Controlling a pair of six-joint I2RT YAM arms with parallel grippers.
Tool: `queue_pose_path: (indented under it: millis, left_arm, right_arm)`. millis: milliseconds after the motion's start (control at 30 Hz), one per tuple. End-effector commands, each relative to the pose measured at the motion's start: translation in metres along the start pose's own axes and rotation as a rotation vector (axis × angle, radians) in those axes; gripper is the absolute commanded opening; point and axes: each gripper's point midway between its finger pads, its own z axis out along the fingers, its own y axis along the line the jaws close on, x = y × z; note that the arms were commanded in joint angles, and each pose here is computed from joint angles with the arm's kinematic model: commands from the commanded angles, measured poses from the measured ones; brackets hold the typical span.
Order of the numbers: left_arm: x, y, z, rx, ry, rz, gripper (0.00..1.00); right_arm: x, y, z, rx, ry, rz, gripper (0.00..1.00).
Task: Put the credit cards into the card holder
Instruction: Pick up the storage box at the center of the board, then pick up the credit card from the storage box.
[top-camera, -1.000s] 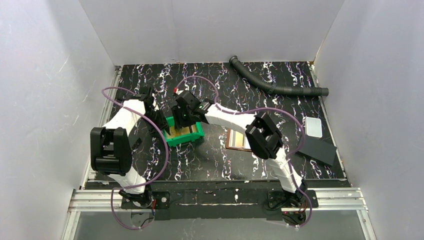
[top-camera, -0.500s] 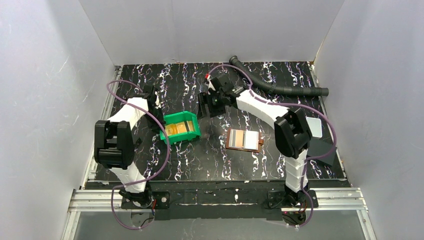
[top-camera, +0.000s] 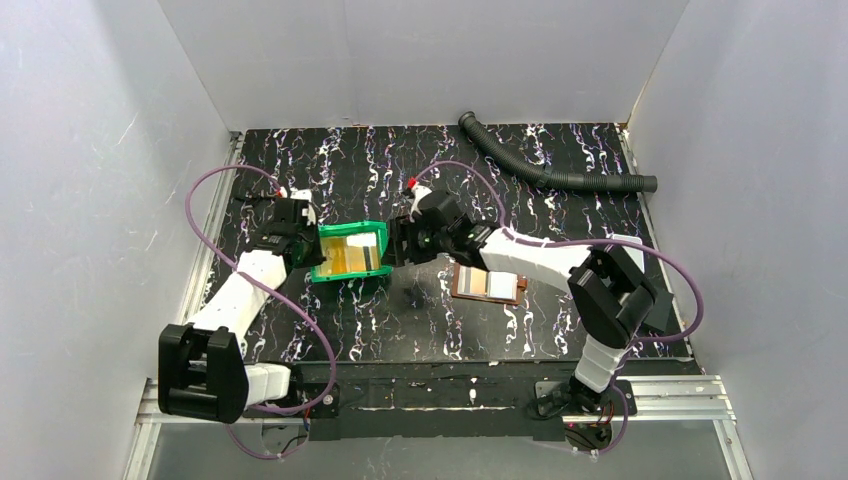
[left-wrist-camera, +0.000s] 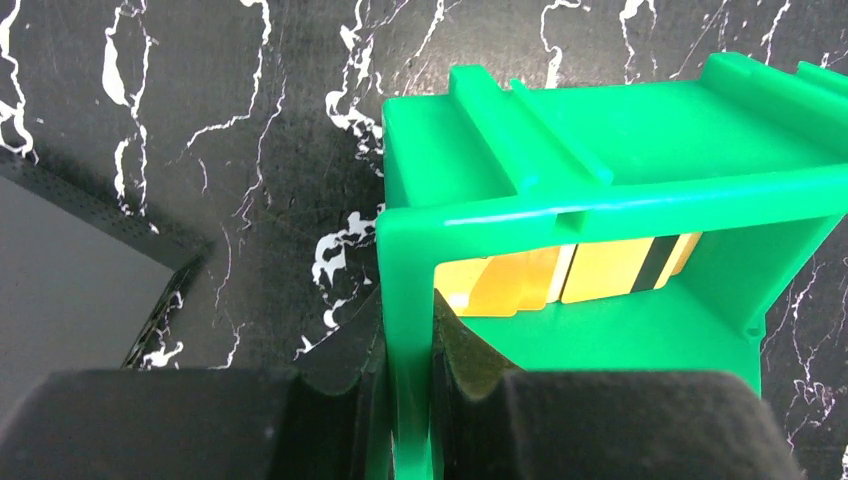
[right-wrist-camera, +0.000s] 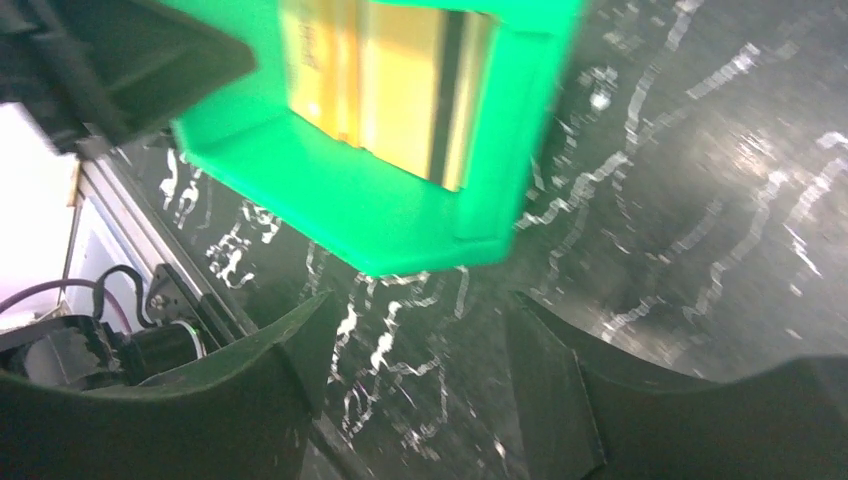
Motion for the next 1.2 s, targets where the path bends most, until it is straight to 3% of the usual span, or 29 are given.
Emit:
queue_pose_path:
  millis: [0, 467, 767, 1167]
  left_arm:
    - [-0.025, -0.006, 0.000, -0.003, -0.127, 0.014, 0.00]
    - [-0.012, -0.014, 0.009, -0.004, -0.097, 0.016, 0.00]
    - [-0.002, -0.018, 0.015, -0.001, -0.027, -0.007, 0.00]
    - [0.003, -0.012, 0.006, -0.061, 0.015, -0.075, 0.00]
  right_arm:
    - [-0.041, 0.050, 0.002, -0.097, -0.234, -0.089, 0.69]
    - [-0.025, 0.037, 0.076, 0.043, -0.245, -0.196, 0.73]
    - [-0.031, 0.009, 0.089, 0.216, -0.290, -0.208, 0.80]
    - [-0.017, -0.004, 0.102, 0.359, -0.212, -0.246, 0.87]
